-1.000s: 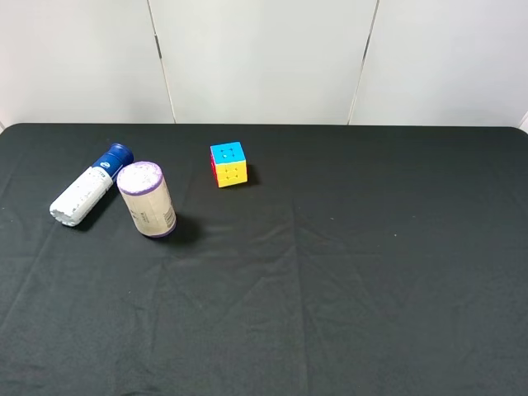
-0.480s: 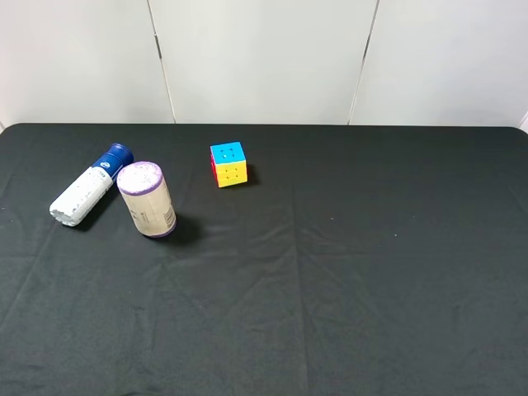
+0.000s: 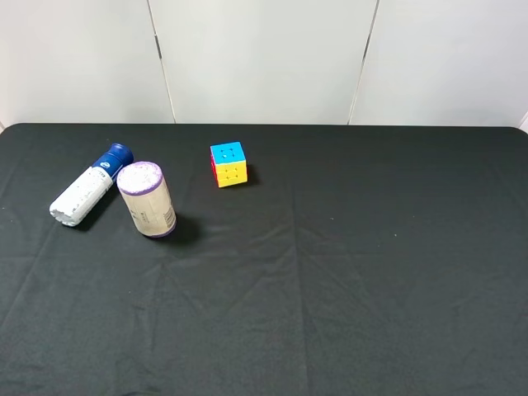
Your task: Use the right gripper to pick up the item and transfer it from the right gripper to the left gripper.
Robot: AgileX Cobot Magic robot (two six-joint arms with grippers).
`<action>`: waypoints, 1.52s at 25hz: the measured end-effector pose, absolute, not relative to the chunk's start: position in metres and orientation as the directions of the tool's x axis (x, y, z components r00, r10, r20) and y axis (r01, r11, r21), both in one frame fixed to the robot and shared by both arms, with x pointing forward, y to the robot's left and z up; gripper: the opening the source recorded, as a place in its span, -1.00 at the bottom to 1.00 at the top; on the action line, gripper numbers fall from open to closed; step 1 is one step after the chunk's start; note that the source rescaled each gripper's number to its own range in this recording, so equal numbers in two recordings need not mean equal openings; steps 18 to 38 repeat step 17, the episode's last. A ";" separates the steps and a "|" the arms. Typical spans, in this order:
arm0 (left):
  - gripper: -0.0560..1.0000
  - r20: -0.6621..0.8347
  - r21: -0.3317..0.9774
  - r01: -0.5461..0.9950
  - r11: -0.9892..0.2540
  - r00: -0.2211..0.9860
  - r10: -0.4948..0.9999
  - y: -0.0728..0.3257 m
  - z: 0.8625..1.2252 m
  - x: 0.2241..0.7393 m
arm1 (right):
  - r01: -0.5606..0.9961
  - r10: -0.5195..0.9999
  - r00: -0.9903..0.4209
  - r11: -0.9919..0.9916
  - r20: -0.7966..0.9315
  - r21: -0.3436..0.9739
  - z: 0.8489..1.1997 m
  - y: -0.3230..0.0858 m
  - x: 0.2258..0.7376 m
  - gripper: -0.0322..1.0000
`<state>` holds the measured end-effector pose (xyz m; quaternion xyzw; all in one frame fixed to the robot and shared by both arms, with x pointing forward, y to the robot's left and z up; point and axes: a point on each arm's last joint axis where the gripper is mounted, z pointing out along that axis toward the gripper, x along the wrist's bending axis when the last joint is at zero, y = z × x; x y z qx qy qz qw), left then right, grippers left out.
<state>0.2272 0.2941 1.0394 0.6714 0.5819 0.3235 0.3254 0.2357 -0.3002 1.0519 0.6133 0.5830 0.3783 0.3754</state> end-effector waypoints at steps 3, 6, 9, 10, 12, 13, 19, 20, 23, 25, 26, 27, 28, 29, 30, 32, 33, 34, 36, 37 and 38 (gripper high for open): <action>0.69 0.056 0.814 0.571 -0.111 0.113 0.992 0.294 1.039 0.227 | 0.431 0.999 0.034 -0.038 0.026 0.902 1.052 -0.300 0.236 1.00; 0.68 0.056 0.814 0.571 -0.111 0.113 0.992 0.294 1.039 0.227 | 0.431 0.999 0.034 -0.038 0.026 0.902 1.052 -0.300 0.236 1.00; 0.68 0.056 0.814 0.571 -0.111 0.113 0.992 0.294 1.039 0.227 | 0.431 0.999 0.034 -0.038 0.026 0.902 1.052 -0.300 0.236 1.00; 0.68 0.056 0.814 0.571 -0.111 0.113 0.992 0.294 1.039 0.227 | 0.431 0.999 0.034 -0.038 0.026 0.902 1.052 -0.300 0.236 1.00; 0.68 0.056 0.814 0.571 -0.111 0.113 0.992 0.294 1.039 0.227 | 0.431 0.999 0.034 -0.038 0.026 0.902 1.052 -0.300 0.236 1.00; 0.67 0.056 0.814 0.571 -0.111 0.113 0.992 0.294 1.039 0.227 | 0.431 0.999 0.034 -0.038 0.026 0.902 1.052 -0.300 0.236 1.00; 0.67 0.056 0.814 0.571 -0.111 0.113 0.992 0.294 1.039 0.227 | 0.431 0.999 0.034 -0.038 0.026 0.902 1.052 -0.300 0.236 1.00; 0.67 0.056 0.814 0.571 -0.111 0.113 0.992 0.294 1.039 0.227 | 0.431 0.999 0.034 -0.038 0.026 0.902 1.052 -0.300 0.236 1.00; 0.67 0.056 0.814 0.571 -0.111 0.113 0.992 0.294 1.039 0.227 | 0.431 0.999 0.034 -0.038 0.026 0.902 1.052 -0.300 0.236 1.00; 0.67 0.056 0.814 0.571 -0.111 0.113 0.992 0.294 1.039 0.227 | 0.431 0.999 0.034 -0.038 0.026 0.902 1.052 -0.300 0.236 1.00; 0.67 0.056 0.814 0.571 -0.111 0.113 0.992 0.294 1.039 0.227 | 0.431 0.999 0.034 -0.038 0.026 0.902 1.052 -0.300 0.236 1.00; 0.67 0.056 0.814 0.571 -0.111 0.113 0.992 0.294 1.039 0.227 | 0.431 0.999 0.034 -0.038 0.026 0.902 1.052 -0.300 0.236 1.00; 0.67 0.056 0.814 0.571 -0.111 0.113 0.992 0.294 1.039 0.227 | 0.431 0.999 0.034 -0.038 0.026 0.902 1.052 -0.300 0.236 1.00; 0.67 0.056 0.814 0.571 -0.111 0.113 0.992 0.294 1.039 0.227 | 0.431 0.999 0.034 -0.038 0.026 0.902 1.052 -0.300 0.236 1.00; 0.67 0.056 0.814 0.571 -0.111 0.113 0.992 0.294 1.039 0.227 | 0.431 0.999 0.034 -0.038 0.026 0.902 1.052 -0.300 0.236 1.00; 0.67 0.056 0.814 0.571 -0.111 0.113 0.992 0.294 1.039 0.227 | 0.431 0.999 0.034 -0.038 0.026 0.902 1.052 -0.300 0.236 1.00; 0.67 0.056 0.814 0.571 -0.111 0.113 0.992 0.294 1.039 0.227 | 0.431 0.999 0.034 -0.038 0.026 0.902 1.052 -0.300 0.236 1.00; 0.67 0.056 0.814 0.571 -0.111 0.113 0.992 0.294 1.039 0.227 | 0.431 0.999 0.034 -0.038 0.026 0.902 1.052 -0.300 0.236 1.00; 0.67 0.056 0.814 0.571 -0.111 0.113 0.992 0.294 1.039 0.227 | 0.431 0.999 0.034 -0.038 0.026 0.902 1.052 -0.300 0.236 1.00; 0.67 0.056 0.814 0.571 -0.111 0.113 0.992 0.294 1.039 0.227 | 0.431 0.999 0.034 -0.038 0.026 0.902 1.052 -0.300 0.236 1.00; 0.67 0.056 0.814 0.571 -0.111 0.113 0.992 0.294 1.039 0.227 | 0.431 0.999 0.034 -0.038 0.026 0.902 1.052 -0.300 0.236 1.00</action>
